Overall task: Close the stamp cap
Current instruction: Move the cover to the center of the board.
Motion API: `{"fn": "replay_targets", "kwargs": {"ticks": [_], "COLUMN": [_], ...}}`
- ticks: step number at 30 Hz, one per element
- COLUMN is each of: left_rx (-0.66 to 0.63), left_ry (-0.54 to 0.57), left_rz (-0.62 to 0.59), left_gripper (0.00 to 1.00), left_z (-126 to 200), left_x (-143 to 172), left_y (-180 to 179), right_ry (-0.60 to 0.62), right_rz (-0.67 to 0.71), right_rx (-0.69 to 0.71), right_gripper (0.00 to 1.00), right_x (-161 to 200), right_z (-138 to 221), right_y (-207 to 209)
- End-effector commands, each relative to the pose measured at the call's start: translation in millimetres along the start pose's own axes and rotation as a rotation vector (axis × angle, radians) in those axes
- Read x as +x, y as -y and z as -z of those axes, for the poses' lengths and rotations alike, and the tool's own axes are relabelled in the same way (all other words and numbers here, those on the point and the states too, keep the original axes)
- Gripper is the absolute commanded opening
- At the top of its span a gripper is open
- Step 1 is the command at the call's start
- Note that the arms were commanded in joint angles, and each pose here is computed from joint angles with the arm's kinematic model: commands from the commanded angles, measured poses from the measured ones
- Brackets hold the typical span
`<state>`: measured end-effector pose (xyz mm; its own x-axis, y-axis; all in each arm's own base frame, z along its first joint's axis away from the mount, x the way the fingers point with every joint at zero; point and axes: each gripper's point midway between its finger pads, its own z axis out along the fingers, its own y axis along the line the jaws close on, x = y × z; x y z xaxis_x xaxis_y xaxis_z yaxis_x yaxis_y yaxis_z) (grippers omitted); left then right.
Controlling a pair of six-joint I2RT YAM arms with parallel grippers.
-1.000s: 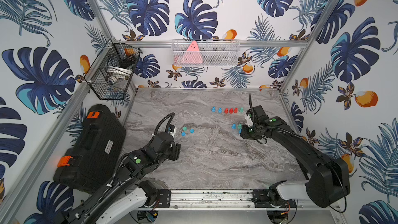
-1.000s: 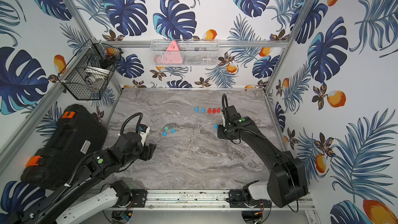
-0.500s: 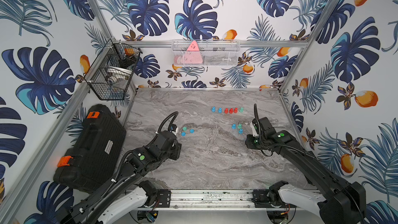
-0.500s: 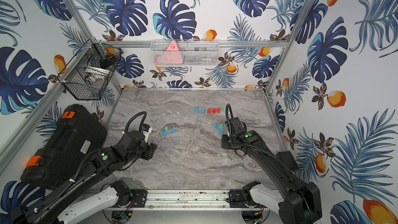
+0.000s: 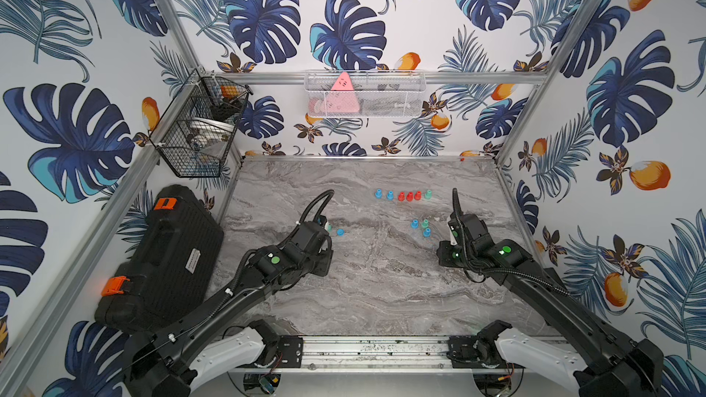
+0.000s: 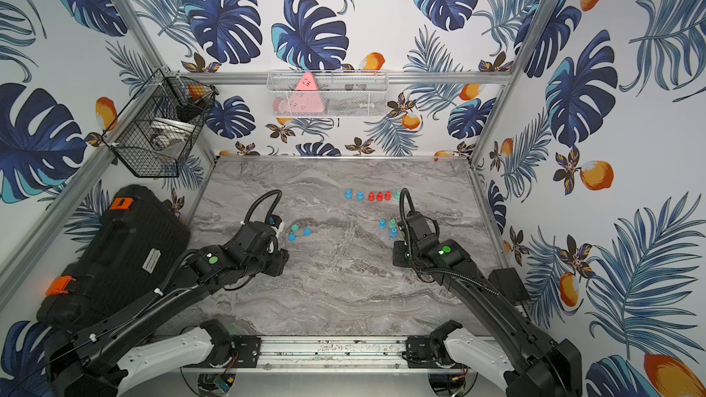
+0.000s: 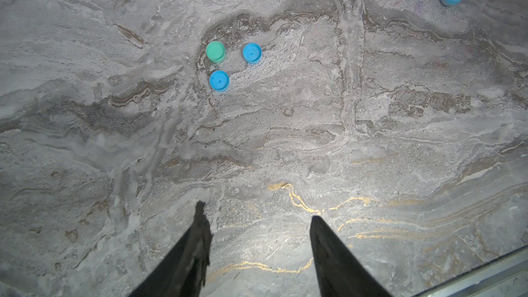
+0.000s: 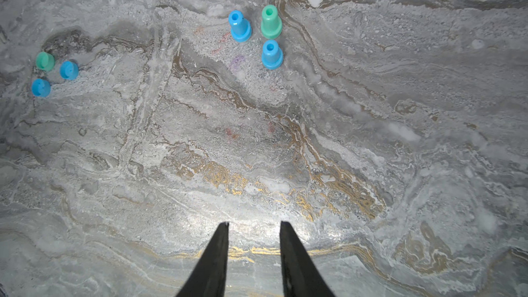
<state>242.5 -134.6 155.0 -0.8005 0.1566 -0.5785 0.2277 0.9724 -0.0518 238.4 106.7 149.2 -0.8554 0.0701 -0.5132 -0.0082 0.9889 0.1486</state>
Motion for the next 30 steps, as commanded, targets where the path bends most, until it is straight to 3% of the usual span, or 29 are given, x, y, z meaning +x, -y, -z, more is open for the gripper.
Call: {"fn": "replay_targets", "kwargs": {"ticks": [1, 8, 17, 30], "left_rx": [0.059, 0.132, 0.018, -0.104], "left_ry": [0.026, -0.018, -0.057, -0.106], "left_rz": [0.049, 0.219, 0.355, 0.401], "left_gripper": [0.61, 0.60, 0.59, 0.53], "left_z": [-11, -49, -100, -151], "left_x": [-20, -38, -58, -66], "left_y": [13, 10, -20, -39], "right_ry": [0.019, 0.026, 0.054, 0.077], "right_rz": [-0.009, 0.001, 0.013, 0.031], "right_rx": [0.017, 0.020, 0.015, 0.012], "right_gripper": [0.34, 0.34, 0.33, 0.33], "right_x": [-2, -1, -1, 0], "right_z": [2, 3, 9, 15], "right_y": [2, 0, -2, -6]}}
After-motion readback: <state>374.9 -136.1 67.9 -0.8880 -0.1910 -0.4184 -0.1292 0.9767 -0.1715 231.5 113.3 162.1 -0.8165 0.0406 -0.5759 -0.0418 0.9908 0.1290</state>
